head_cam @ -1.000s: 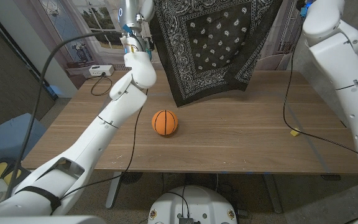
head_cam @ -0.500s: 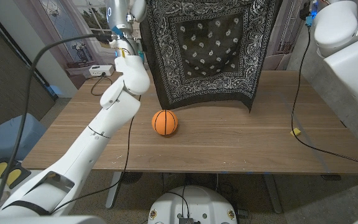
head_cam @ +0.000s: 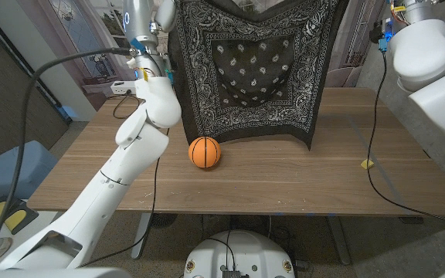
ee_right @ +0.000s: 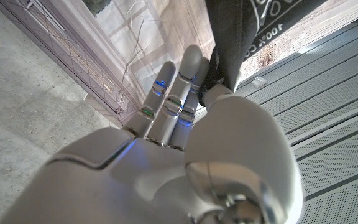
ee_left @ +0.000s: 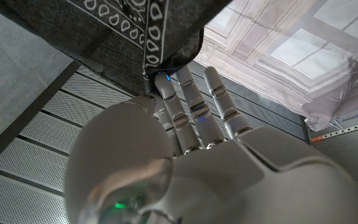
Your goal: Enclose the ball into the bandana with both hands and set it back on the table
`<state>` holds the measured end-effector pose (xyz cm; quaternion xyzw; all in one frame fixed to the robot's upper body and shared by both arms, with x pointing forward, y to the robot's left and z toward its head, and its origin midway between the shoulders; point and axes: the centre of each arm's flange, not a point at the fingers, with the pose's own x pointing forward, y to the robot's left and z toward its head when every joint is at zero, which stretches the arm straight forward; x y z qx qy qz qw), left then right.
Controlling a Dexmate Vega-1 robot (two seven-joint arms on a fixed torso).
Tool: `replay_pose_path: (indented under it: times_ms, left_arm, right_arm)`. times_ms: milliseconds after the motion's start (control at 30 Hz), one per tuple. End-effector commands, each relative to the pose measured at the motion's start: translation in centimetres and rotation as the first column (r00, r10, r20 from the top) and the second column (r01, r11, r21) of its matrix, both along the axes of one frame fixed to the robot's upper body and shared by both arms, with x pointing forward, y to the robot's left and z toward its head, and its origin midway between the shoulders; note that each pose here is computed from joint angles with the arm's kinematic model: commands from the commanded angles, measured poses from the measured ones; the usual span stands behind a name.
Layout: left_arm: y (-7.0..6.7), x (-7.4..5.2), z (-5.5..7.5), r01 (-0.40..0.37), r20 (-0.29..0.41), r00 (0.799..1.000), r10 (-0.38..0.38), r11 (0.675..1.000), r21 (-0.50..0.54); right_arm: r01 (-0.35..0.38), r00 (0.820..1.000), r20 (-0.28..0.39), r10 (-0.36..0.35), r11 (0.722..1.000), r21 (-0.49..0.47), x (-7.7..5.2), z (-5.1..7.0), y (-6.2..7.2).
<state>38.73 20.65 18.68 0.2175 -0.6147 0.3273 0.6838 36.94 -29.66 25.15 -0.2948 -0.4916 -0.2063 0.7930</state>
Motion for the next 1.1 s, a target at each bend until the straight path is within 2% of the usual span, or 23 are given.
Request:
replay_pose_path:
  times_ms: [33,100,133,200,367,467,533,600,767,833,900,967,1000,1067,1100]
  left_arm:
    - [2.2,-1.5,-1.4,-0.063,0.034,0.997,0.064,0.997,-0.052]
    - [2.5,-1.8,-1.4,-0.079,0.027,0.996,0.081,0.996,-0.046]
    - [2.8,-2.1,-1.7,-0.109,0.052,0.992,0.112,0.992,-0.067]
    - [3.2,-2.4,-1.8,-0.157,0.048,0.986,0.160,0.986,-0.064]
    - [4.4,-3.1,-2.3,-0.165,0.056,0.984,0.172,0.980,-0.114]
    - [4.6,-4.0,-2.5,-0.205,0.080,0.973,0.216,0.970,-0.129]
    - [4.5,-4.5,-2.6,-0.249,0.104,0.959,0.265,0.958,-0.146]
    - [4.5,-4.9,-2.6,-0.272,0.117,0.950,0.290,0.951,-0.145]
    - [4.0,-5.8,-3.0,-0.336,0.172,0.912,0.371,0.920,-0.203]
    - [3.9,-6.0,-2.9,-0.342,0.183,0.907,0.380,0.916,-0.208]
    - [3.7,-6.3,-3.0,-0.375,0.206,0.884,0.420,0.899,-0.226]
    - [3.7,-6.5,-2.8,-0.381,0.190,0.887,0.420,0.900,-0.210]
    - [3.6,-6.5,-2.9,-0.380,0.205,0.883,0.423,0.899,-0.217]
    - [3.4,-6.9,-2.7,-0.447,0.171,0.863,0.475,0.876,-0.181]
    - [3.4,-6.8,-2.8,-0.464,0.197,0.850,0.489,0.872,-0.158]
  right_arm:
    - [-0.069,0.997,-0.047,0.066,0.996,-0.060,2.2,0.3,2.9]
    - [-0.069,0.997,-0.044,0.066,0.996,-0.058,2.6,0.6,3.2]
    - [-0.074,0.996,-0.053,0.070,0.994,-0.075,3.2,1.1,3.7]
    - [-0.088,0.995,-0.062,0.083,0.993,-0.080,4.1,1.7,4.1]
    - [-0.120,0.991,-0.070,0.113,0.989,-0.091,5.7,2.8,4.9]
    - [-0.143,0.988,-0.075,0.135,0.984,-0.108,6.4,3.4,5.3]
    - [-0.131,0.990,-0.071,0.123,0.986,-0.107,6.6,3.6,5.5]
    - [-0.157,0.986,-0.081,0.149,0.982,-0.108,6.8,3.9,5.7]
    - [-0.205,0.975,-0.099,0.197,0.975,-0.081,7.1,4.1,5.8]
    - [-0.192,0.978,-0.095,0.185,0.978,-0.078,7.1,4.1,5.8]
    - [-0.197,0.977,-0.096,0.190,0.978,-0.070,7.0,3.8,5.8]
    - [-0.190,0.978,-0.102,0.182,0.978,-0.081,6.8,3.6,5.7]
    - [-0.182,0.979,-0.103,0.174,0.980,-0.079,6.7,3.5,5.6]
    - [-0.178,0.980,-0.106,0.170,0.982,-0.067,6.5,3.1,5.3]
    - [-0.182,0.979,-0.109,0.175,0.981,-0.065,6.5,3.0,5.1]
